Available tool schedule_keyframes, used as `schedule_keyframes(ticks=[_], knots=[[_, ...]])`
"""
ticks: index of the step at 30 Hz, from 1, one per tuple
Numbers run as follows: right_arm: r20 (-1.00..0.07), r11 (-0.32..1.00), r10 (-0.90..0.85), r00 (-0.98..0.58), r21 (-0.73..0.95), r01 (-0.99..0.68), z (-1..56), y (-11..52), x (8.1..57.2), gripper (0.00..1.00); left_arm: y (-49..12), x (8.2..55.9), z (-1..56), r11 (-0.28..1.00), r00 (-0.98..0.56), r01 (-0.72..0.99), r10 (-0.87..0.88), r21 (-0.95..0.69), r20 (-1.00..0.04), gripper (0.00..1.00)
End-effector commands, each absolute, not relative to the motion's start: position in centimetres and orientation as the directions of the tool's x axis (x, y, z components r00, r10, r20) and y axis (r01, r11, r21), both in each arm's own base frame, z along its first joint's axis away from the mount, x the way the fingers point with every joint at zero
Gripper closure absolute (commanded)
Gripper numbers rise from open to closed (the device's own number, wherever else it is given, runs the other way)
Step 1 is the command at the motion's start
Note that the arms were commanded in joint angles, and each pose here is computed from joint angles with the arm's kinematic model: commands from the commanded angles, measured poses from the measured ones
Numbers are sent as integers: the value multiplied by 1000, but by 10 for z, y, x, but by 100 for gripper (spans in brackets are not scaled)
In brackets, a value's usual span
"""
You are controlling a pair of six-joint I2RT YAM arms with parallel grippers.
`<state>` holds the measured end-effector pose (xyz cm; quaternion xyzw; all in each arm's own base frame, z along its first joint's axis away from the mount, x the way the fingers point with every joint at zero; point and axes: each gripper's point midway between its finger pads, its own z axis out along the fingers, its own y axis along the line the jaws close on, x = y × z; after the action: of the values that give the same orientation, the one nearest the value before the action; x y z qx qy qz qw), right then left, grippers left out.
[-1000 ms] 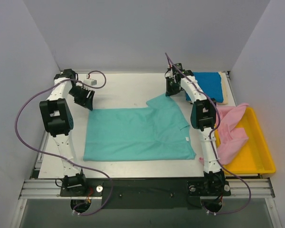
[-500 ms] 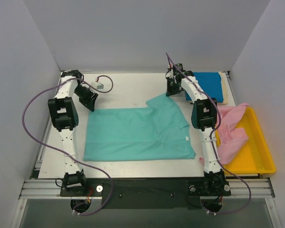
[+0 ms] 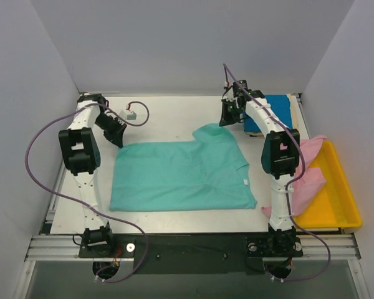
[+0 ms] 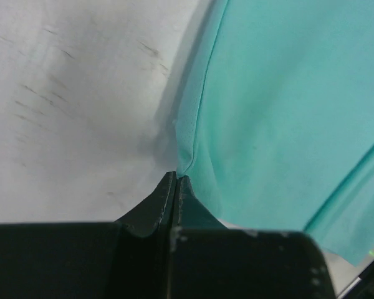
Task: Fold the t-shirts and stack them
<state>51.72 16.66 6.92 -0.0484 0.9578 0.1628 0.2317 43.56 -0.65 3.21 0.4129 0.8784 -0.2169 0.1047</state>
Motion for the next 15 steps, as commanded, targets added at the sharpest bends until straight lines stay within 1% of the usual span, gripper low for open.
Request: schedule_keyframes(ticks=[1,2,3,4,5,6,7,9,12,13,15], knots=[[-474,912,-12,-880,355,-204,125,168,473,100,-17,395,115,510,-576,816,685,-271,-446,100],[-477,906,-11,-879,367,-210,135,168,462,100,-18,387,111,500,-573,819,692,-280,-440,100],[-435,905,-18,-900,376,-200,125,167,444,100,-18,384,120,498,-558,829,698,-255,-449,100],[-443,902,-17,-896,379,-205,136,165,433,100,-17,375,117,494,-562,827,701,-269,-439,100],[-408,905,-25,-913,378,-194,126,162,415,100,-16,370,122,492,-552,833,712,-253,-434,100],[-428,903,-22,-904,380,-201,141,161,405,100,-15,361,118,483,-552,834,721,-266,-420,100],[-386,906,-24,-922,381,-183,128,158,387,100,-12,355,122,484,-544,839,730,-249,-413,100],[-354,908,-16,-935,386,-161,127,154,359,100,-9,335,114,473,-542,840,752,-265,-375,100],[-266,907,-16,-964,402,-126,114,152,308,100,-7,314,106,463,-539,840,771,-282,-339,100],[-257,908,-18,-966,401,-123,112,152,300,100,-7,305,103,460,-541,838,775,-295,-328,100],[-206,912,-21,-978,397,-103,97,148,276,100,-6,293,97,457,-543,834,780,-309,-312,100]])
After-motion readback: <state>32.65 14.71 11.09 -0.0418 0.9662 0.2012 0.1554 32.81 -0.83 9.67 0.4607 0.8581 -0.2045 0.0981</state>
